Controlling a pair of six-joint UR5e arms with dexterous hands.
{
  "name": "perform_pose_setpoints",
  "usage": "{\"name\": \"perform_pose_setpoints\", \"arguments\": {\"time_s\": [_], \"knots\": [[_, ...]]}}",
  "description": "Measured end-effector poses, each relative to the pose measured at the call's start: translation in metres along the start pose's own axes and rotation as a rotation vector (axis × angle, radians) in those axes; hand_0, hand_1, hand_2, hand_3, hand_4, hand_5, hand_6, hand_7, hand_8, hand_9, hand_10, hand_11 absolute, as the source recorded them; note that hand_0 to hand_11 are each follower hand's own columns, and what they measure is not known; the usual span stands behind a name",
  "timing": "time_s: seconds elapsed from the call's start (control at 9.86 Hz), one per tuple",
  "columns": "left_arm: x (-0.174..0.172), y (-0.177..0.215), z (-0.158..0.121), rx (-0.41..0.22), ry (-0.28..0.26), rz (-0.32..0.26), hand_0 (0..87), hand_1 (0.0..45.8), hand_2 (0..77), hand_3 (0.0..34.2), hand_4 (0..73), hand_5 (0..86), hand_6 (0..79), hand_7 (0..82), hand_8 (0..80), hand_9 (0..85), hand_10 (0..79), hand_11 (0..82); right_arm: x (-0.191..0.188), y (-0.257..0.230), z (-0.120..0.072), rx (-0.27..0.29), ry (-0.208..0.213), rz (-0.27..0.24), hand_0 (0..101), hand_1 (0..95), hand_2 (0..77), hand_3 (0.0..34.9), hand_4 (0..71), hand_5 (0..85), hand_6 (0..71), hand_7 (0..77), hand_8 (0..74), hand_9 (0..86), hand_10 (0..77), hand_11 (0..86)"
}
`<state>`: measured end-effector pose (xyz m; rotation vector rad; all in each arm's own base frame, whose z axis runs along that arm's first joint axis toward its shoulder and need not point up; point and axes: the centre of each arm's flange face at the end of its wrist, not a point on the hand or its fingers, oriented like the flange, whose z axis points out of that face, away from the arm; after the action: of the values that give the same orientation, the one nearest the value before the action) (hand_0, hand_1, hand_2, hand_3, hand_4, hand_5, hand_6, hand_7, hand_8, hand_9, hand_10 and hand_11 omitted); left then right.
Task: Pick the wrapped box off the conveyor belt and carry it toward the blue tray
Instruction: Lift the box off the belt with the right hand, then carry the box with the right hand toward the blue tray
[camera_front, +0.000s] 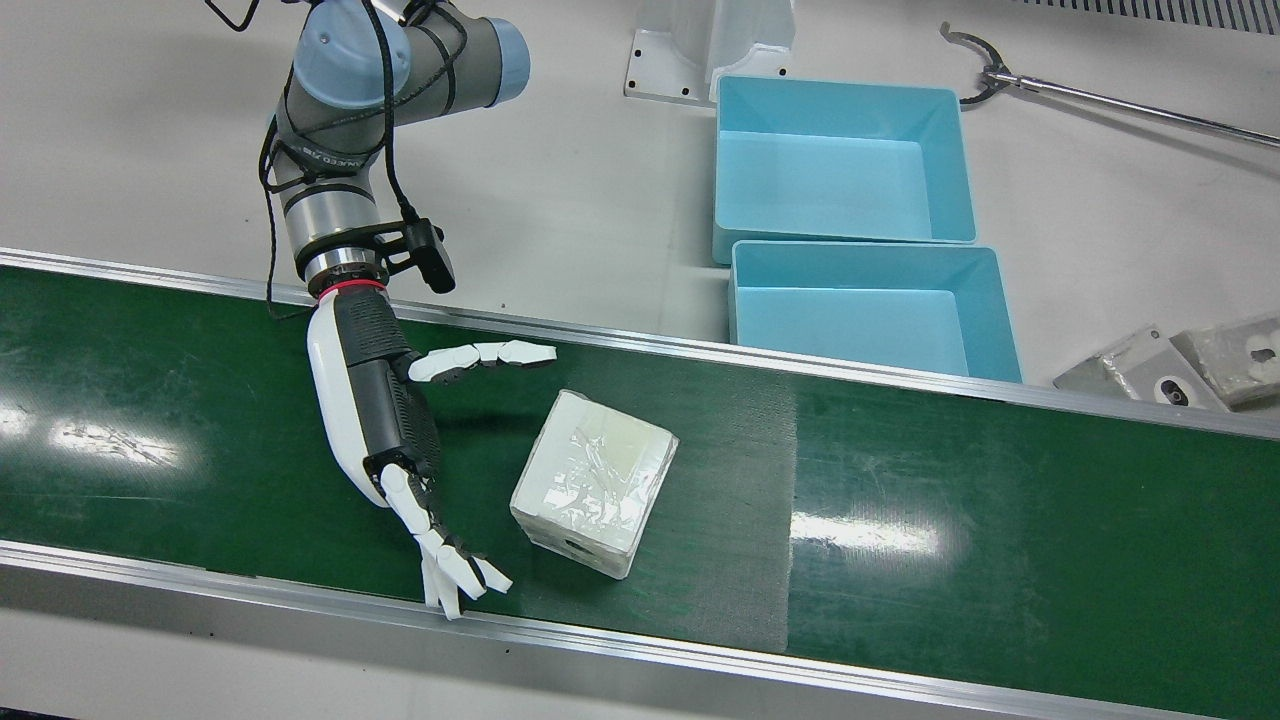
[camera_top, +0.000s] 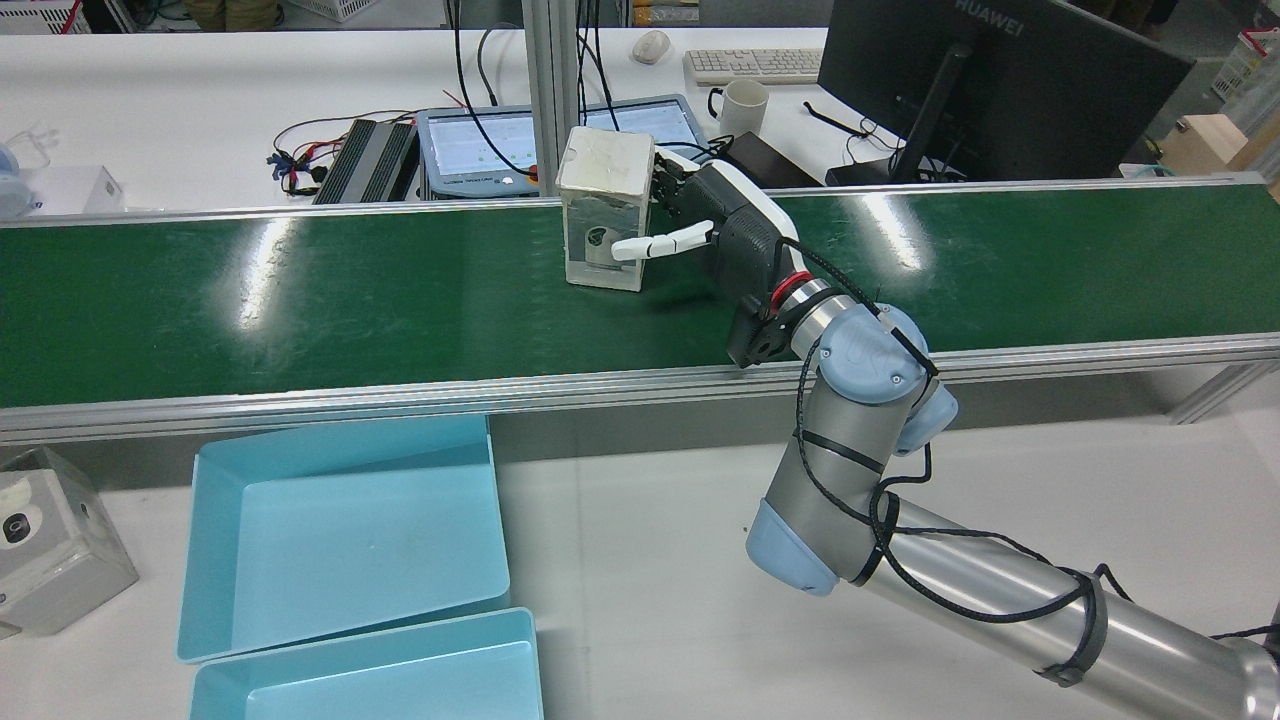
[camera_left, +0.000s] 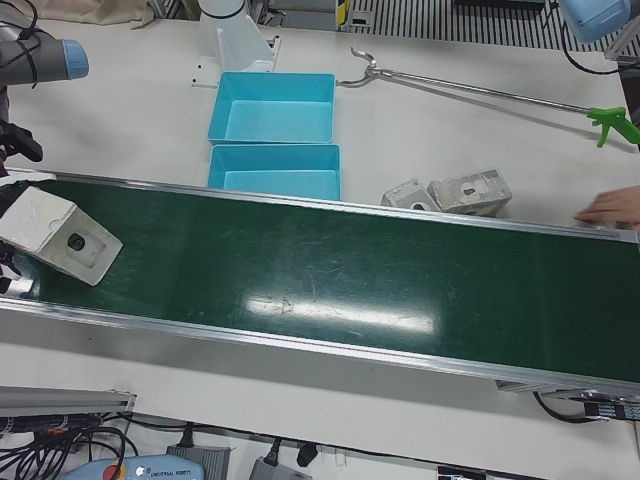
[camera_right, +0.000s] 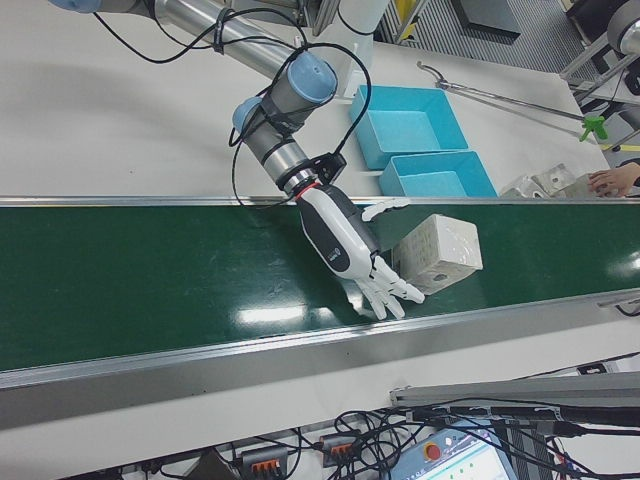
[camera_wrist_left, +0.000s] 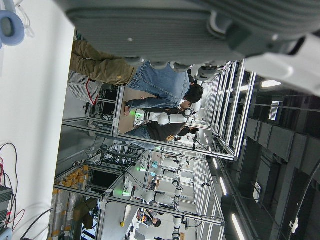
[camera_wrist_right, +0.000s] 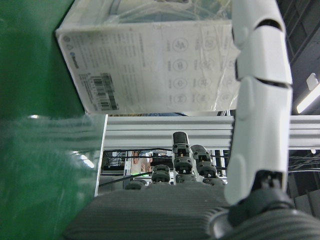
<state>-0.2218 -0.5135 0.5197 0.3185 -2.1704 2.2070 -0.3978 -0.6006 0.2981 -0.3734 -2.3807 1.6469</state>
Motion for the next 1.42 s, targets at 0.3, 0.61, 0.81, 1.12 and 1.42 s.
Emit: {"name": "perform_pose_setpoints", "arguments": {"time_s": [0.3, 0.61, 0.81, 1.12, 1.42], "knots": [[0.000, 0.000, 0.000, 0.000, 0.000, 0.000, 0.0, 0.0, 1.1, 0.0, 0.0, 1.1, 0.5, 0.5, 0.5, 0.5, 0.0, 0.5, 0.016, 0.015, 0.008, -0.010, -0.013, -0.019, 48, 17.5, 15.3, 1.4, 10.4, 10.4, 4.9, 17.5, 3.8, 6.5, 0.0, 1.1], [0.000, 0.000, 0.000, 0.000, 0.000, 0.000, 0.0, 0.0, 1.1, 0.0, 0.5, 1.1, 0.5, 0.5, 0.5, 0.0, 0.0, 0.5, 0.016, 0.016, 0.007, 0.002, -0.035, -0.029, 61, 24.5, 26.7, 0.4, 26.2, 30.0, 20.7, 32.7, 21.3, 29.5, 12.0, 0.0], [0.000, 0.000, 0.000, 0.000, 0.000, 0.000, 0.0, 0.0, 1.1, 0.0, 0.0, 1.1, 0.5, 0.5, 0.5, 0.5, 0.0, 0.5, 0.011, 0.017, 0.006, 0.004, -0.042, -0.030, 55, 18.0, 30.5, 0.3, 27.8, 37.6, 26.7, 36.0, 31.1, 37.1, 27.3, 10.9], [0.000, 0.000, 0.000, 0.000, 0.000, 0.000, 0.0, 0.0, 0.5, 0.0, 0.5, 1.1, 0.0, 0.5, 0.5, 0.0, 0.0, 0.5, -0.013, 0.066, -0.005, -0.027, -0.073, -0.017, 50, 13.6, 33.3, 0.7, 22.9, 43.6, 29.5, 36.5, 36.5, 39.3, 42.0, 25.6], [0.000, 0.000, 0.000, 0.000, 0.000, 0.000, 0.0, 0.0, 0.5, 0.0, 0.0, 1.1, 0.5, 0.5, 0.5, 0.0, 0.5, 0.5, 0.030, 0.136, -0.033, -0.097, -0.065, -0.005, 47, 13.6, 33.3, 0.2, 26.2, 45.8, 29.5, 36.5, 45.8, 44.2, 57.8, 29.5]]}}
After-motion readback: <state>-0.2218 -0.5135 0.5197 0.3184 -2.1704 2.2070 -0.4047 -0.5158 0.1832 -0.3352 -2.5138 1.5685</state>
